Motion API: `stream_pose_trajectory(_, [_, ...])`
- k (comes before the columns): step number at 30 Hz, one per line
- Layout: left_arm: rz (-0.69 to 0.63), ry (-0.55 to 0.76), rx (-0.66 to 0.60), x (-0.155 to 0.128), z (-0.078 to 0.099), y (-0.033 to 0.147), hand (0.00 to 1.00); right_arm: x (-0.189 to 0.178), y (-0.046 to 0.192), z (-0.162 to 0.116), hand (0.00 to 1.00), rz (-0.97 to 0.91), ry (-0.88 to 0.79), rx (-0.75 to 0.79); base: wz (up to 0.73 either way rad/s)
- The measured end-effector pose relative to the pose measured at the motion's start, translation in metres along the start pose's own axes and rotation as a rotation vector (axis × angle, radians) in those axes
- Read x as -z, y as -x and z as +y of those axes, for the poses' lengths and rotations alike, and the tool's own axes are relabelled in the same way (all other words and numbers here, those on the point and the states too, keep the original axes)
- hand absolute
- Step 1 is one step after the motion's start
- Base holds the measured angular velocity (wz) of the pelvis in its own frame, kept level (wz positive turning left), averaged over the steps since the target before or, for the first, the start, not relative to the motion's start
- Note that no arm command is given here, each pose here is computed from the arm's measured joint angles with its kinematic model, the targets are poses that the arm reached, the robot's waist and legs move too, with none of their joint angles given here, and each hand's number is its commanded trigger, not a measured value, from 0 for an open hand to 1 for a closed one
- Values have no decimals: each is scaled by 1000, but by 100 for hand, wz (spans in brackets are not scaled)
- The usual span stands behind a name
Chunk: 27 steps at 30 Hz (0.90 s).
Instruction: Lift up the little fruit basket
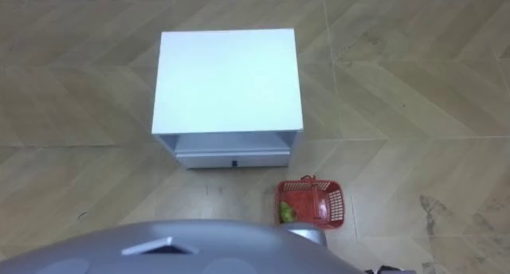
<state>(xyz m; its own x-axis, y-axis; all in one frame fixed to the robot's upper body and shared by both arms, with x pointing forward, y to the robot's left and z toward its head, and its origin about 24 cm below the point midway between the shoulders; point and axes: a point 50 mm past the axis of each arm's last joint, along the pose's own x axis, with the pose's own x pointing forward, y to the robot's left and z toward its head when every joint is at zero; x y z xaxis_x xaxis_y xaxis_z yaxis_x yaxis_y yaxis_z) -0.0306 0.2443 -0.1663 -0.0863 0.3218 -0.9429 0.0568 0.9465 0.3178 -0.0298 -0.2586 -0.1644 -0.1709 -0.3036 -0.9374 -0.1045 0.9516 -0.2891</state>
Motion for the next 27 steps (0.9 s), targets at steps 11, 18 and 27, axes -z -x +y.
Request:
stream_pose_trajectory(11, [-35, -33, 18, -13, -6, 1, 0, -12, 2, 12, 0, -36, 71, -61, 0])
stream_pose_trajectory(18, [-69, -30, 9, -22, -4, 2, 0, -15, 3, 16, 0, -28, 94, -79, 4])
stream_pose_trajectory(27, [-101, -68, 6, -29, -5, 3, 0, -17, 3, 17, 0, -34, 95, -78, 1])
